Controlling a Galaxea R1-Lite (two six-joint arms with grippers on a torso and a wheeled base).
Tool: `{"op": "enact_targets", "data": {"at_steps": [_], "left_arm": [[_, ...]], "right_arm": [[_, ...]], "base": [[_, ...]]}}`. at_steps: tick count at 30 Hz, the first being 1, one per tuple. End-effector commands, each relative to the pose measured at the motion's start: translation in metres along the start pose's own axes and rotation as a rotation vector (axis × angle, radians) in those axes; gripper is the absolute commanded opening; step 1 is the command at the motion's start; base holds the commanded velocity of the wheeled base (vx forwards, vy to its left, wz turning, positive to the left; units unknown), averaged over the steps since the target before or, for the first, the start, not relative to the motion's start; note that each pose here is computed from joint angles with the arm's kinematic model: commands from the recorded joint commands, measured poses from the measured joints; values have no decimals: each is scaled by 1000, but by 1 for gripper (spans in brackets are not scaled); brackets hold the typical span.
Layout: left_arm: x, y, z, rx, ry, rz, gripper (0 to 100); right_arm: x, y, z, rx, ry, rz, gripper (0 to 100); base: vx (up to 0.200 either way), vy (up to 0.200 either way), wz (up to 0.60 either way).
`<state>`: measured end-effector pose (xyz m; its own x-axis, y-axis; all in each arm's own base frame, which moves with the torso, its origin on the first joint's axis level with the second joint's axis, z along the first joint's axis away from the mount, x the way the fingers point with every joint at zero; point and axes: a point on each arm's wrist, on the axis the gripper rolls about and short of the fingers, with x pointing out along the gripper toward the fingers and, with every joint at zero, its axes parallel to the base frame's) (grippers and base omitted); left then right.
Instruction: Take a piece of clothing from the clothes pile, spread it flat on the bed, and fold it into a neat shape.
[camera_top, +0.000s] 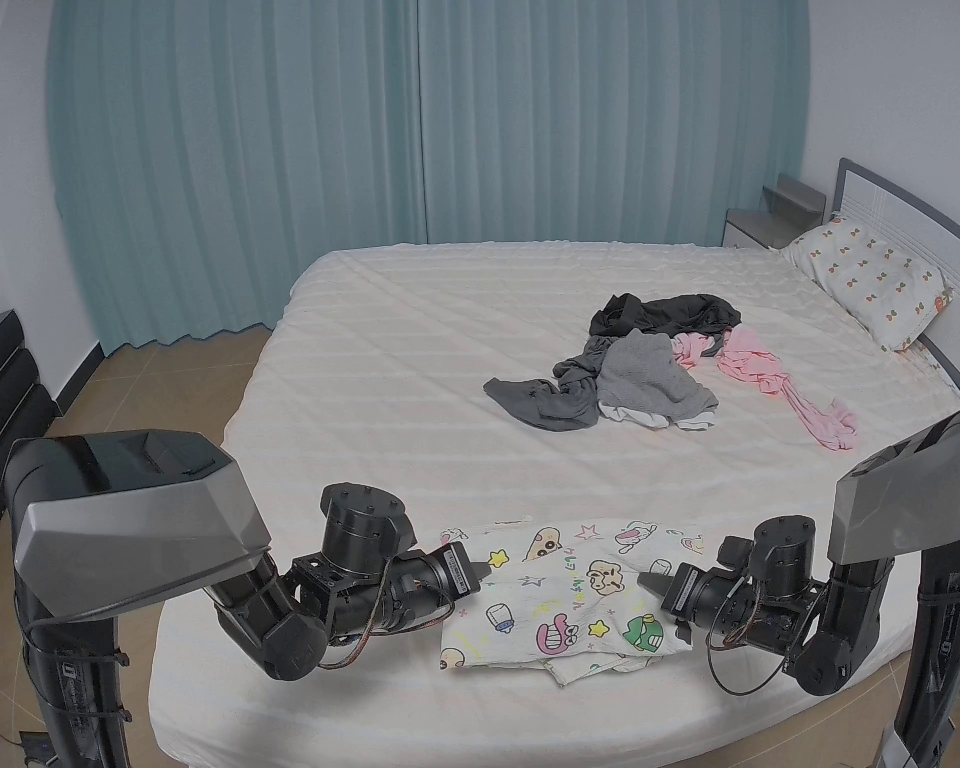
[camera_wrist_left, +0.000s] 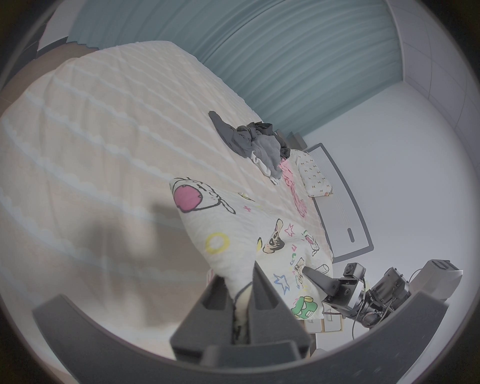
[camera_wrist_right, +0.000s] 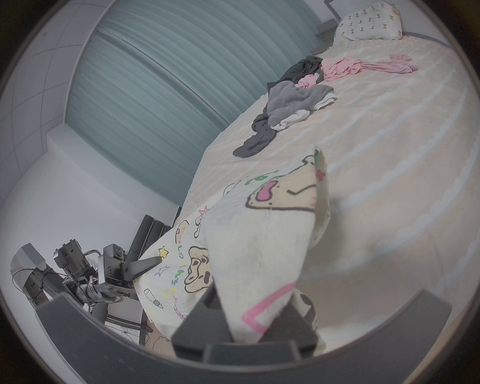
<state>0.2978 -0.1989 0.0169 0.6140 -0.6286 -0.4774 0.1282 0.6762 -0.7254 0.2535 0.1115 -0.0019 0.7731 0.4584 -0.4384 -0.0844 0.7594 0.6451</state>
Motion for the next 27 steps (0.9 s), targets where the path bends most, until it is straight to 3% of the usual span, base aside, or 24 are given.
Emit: {"op": "enact_targets", "data": {"at_steps": [1,27], "left_arm": [[1,1,0,-2,2,2,0],[9,2,-6,2,16,3,0]], "right_arm": [[-1,-1,2,-4,-6,-4,0],[2,-14,5,-31,-12,-50,0]], "base": [[0,-200,0],[0,-200,0]]}}
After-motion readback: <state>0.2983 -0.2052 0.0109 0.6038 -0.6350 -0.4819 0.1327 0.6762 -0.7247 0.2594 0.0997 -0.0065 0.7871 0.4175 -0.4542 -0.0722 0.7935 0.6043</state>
